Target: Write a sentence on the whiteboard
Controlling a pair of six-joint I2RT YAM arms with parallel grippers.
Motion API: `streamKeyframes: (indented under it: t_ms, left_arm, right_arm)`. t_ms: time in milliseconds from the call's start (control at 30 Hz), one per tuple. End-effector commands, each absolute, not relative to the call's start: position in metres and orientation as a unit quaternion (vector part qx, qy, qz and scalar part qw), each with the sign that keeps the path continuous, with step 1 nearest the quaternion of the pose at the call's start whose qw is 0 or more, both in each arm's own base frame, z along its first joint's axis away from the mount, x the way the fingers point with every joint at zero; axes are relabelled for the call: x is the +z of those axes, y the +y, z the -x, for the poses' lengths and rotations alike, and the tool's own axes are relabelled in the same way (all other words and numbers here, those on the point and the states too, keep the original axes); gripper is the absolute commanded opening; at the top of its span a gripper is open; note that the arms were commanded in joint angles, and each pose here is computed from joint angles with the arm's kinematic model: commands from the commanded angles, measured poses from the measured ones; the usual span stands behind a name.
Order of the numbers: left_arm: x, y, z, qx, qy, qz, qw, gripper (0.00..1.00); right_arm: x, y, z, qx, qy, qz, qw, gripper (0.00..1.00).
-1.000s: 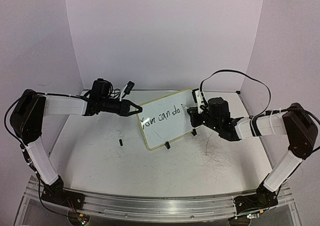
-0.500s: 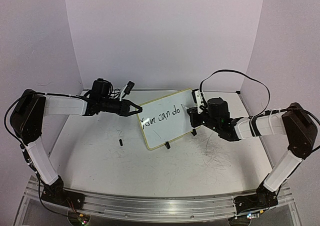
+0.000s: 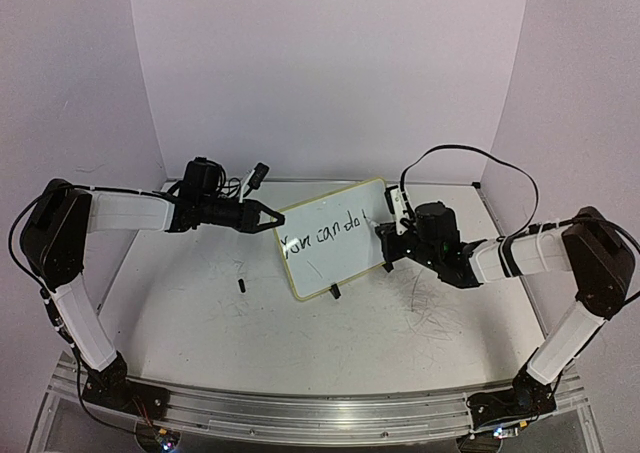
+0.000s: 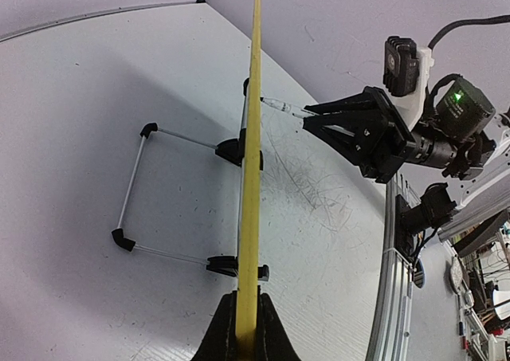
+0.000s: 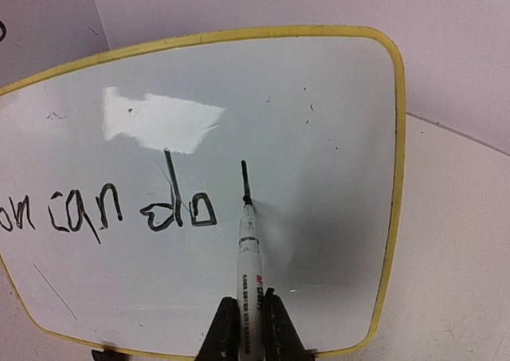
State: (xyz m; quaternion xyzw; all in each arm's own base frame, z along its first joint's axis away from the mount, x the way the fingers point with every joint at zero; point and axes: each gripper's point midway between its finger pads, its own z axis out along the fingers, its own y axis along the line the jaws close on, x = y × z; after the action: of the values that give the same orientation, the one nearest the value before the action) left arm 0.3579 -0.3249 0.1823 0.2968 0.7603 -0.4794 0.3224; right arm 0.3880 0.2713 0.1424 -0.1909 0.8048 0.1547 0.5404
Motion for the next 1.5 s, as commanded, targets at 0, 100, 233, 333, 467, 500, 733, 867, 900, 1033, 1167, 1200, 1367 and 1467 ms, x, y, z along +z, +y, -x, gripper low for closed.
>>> streamKeyframes:
  t_ms: [0,100,233,333,467,500,733,867,900,1033,1167,1200,1367,1467]
  left_arm:
    - [0.188,-0.325,-0.357,-0.475,0.755,-0.312,0.327,0.00]
    - [0.188,-0.324,-0.357,-0.474,0.756,-0.311,0.328,0.00]
    - [0.188,-0.325,-0.357,-0.474,0.756,-0.311,0.327,0.00]
    - [0.188,-0.325,-0.357,-0.475,0.755,-0.312,0.327,0.00]
    - [0.189,-0.324,-0.357,-0.475,0.755,-0.312,0.328,0.00]
    - [0.189,-0.324,-0.357,-0.474,0.755,-0.312,0.328,0.00]
    - [0.189,-0.324,-0.357,-0.474,0.755,-0.312,0.328,0.00]
    - [0.190,-0.324,-0.357,-0.473,0.754,-0.313,0.330,0.00]
    - [0.191,-0.324,-0.357,-0.473,0.754,-0.313,0.331,0.00]
    - [0.192,-0.324,-0.356,-0.474,0.753,-0.313,0.331,0.00]
    - [0.192,-0.324,-0.356,-0.474,0.753,-0.313,0.331,0.00]
    - [0.192,-0.324,-0.356,-0.474,0.753,-0.314,0.331,0.00]
    - [0.193,-0.324,-0.355,-0.474,0.753,-0.314,0.332,0.00]
    - [0.193,-0.324,-0.355,-0.474,0.753,-0.314,0.332,0.00]
  right_arm:
    - [0.136,0.269,-0.383,0.154,0.811,0.186,0.533,0.00]
    - [0.132,0.267,-0.382,0.152,0.815,0.184,0.529,0.00]
    - [0.130,0.263,-0.383,0.144,0.818,0.177,0.528,0.00]
    - [0.130,0.261,-0.384,0.140,0.819,0.171,0.530,0.00]
    - [0.130,0.259,-0.385,0.134,0.820,0.166,0.532,0.00]
    - [0.130,0.257,-0.386,0.129,0.820,0.163,0.533,0.00]
    - [0.163,0.260,-0.384,0.152,0.789,0.162,0.573,0.00]
    - [0.181,0.271,-0.367,0.199,0.759,0.200,0.587,0.00]
    - [0.181,0.272,-0.366,0.203,0.757,0.202,0.587,0.00]
    - [0.183,0.273,-0.372,0.198,0.757,0.196,0.591,0.00]
    - [0.181,0.280,-0.383,0.193,0.764,0.195,0.584,0.00]
    - [0.180,0.280,-0.386,0.189,0.766,0.192,0.583,0.00]
    - [0.178,0.280,-0.389,0.182,0.768,0.189,0.584,0.00]
    - [0.176,0.282,-0.391,0.183,0.770,0.190,0.581,0.00]
